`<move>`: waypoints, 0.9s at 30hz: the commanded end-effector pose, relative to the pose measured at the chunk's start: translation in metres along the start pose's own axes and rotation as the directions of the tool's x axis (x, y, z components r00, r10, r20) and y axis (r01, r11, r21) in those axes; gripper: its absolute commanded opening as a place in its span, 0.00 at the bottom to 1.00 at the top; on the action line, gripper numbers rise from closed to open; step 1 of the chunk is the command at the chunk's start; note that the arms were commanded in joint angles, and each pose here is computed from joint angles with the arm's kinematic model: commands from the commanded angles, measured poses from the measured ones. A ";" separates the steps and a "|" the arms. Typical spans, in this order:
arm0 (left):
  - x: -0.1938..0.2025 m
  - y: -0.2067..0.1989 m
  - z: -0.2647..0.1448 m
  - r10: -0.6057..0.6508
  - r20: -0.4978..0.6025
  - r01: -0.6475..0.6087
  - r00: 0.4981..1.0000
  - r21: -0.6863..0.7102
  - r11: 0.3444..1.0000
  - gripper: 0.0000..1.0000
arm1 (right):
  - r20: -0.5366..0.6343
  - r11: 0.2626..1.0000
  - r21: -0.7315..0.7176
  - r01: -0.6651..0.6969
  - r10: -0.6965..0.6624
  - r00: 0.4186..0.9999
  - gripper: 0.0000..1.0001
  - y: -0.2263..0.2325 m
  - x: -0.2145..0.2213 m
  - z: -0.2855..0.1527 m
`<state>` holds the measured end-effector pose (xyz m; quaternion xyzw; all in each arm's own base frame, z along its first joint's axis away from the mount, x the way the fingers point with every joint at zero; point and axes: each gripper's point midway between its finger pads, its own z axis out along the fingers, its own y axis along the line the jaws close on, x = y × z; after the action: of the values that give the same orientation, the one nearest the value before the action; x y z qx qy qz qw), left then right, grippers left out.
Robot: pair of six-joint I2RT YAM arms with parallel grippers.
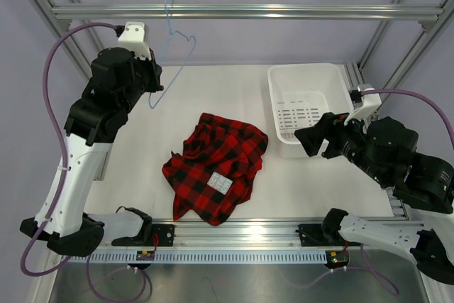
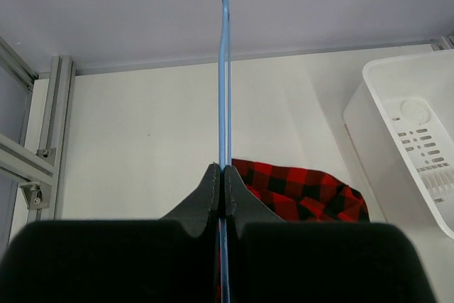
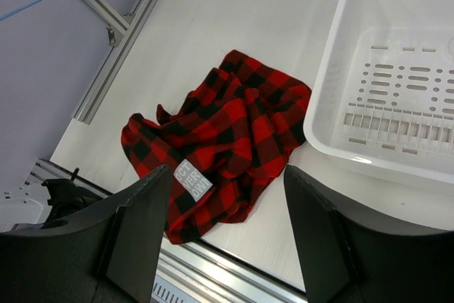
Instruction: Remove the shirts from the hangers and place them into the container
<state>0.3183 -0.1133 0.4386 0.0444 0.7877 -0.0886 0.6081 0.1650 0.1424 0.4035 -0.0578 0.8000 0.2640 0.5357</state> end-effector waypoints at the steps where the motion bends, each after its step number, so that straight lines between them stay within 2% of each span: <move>1: -0.008 -0.003 0.008 -0.003 0.042 0.002 0.999 0.035 0.999 0.00 | 0.017 1.000 0.005 0.014 -0.014 1.000 0.73 0.000 -0.003 0.003; 11: 0.012 0.003 0.016 -0.009 0.004 0.009 1.000 0.017 1.000 0.00 | -0.004 1.000 0.001 0.013 -0.013 1.000 0.73 0.004 0.003 0.012; 16: 0.033 0.004 0.018 -0.027 -0.029 0.027 0.999 0.012 1.000 0.00 | -0.066 0.998 -0.033 0.045 -0.047 0.997 0.74 0.017 0.019 0.033; 17: 0.043 0.006 0.022 -0.030 -0.045 0.030 0.999 0.001 1.000 0.08 | -0.085 0.998 -0.041 0.054 -0.057 0.995 0.74 0.020 0.024 0.039; 19: 0.048 0.006 0.020 -0.044 -0.046 0.044 0.998 0.002 0.999 0.14 | -0.131 0.997 -0.044 0.066 -0.071 0.989 0.74 0.025 0.039 0.057; 22: 0.055 0.006 0.020 -0.057 -0.051 0.057 0.997 0.005 0.998 0.29 | -0.180 0.997 -0.051 0.066 -0.074 0.981 0.74 0.030 0.060 0.079; 25: 0.060 0.009 0.020 -0.060 -0.055 0.060 0.997 -0.010 0.998 0.38 | -0.205 0.995 -0.078 0.058 -0.073 0.976 0.75 0.037 0.075 0.095; 26: 0.061 0.009 0.020 -0.064 -0.058 0.063 0.996 -0.014 0.998 0.49 | -0.223 0.995 -0.085 0.058 -0.075 0.972 0.75 0.039 0.084 0.103; 27: 0.061 0.010 0.019 -0.065 -0.055 0.064 0.996 -0.015 0.998 0.49 | -0.230 0.995 -0.081 0.062 -0.079 0.970 0.75 0.039 0.089 0.108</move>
<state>0.3258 -0.1115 0.3537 0.0282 0.8281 -0.0857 0.5532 0.2015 0.2235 0.2981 -0.1235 0.8642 0.2225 0.4340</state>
